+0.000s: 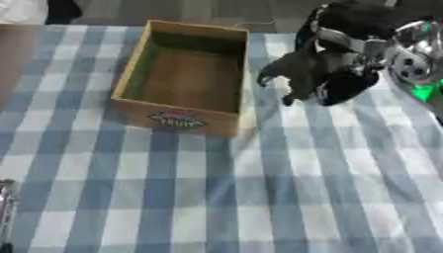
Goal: Pick up objects on the table and place them in the box.
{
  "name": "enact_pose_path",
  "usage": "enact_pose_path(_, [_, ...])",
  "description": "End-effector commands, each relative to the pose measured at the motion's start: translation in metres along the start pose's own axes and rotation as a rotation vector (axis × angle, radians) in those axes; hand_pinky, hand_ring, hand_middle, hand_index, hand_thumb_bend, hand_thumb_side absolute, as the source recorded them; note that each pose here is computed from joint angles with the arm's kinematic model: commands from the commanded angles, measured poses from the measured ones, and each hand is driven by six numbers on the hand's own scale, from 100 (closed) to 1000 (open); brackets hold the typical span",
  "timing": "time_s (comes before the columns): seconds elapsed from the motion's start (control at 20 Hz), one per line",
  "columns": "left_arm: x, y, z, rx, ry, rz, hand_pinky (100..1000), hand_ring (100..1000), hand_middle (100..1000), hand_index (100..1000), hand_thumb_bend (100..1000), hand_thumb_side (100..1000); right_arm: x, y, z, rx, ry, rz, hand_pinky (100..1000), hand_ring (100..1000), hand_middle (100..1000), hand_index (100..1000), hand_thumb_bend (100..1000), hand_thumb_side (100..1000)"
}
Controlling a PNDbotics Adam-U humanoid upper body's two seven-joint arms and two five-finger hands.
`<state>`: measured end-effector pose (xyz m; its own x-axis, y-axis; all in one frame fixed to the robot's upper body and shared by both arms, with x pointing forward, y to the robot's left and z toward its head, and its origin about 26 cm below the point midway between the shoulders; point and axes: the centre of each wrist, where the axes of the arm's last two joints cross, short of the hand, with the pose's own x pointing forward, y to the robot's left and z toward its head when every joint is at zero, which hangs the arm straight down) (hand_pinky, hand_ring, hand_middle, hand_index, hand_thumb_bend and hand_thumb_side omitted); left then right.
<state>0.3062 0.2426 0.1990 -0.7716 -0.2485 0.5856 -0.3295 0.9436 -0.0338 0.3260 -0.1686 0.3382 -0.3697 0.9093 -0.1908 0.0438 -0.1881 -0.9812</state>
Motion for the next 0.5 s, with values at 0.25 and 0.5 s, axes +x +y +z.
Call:
enact_pose_path(0.25, [0.006, 0.000, -0.004, -0.015, -0.025, 0.008, 810, 630, 660, 804, 100, 673, 0.018, -0.036, -0.031, -0.035, 0.025, 0.049, 783, 790, 389, 439, 100, 124])
enact_pose_path(0.5, [0.007, -0.002, -0.005, -0.020, -0.028, 0.016, 810, 630, 660, 802, 100, 673, 0.038, -0.053, -0.054, -0.038, 0.033, 0.064, 782, 788, 386, 437, 100, 126])
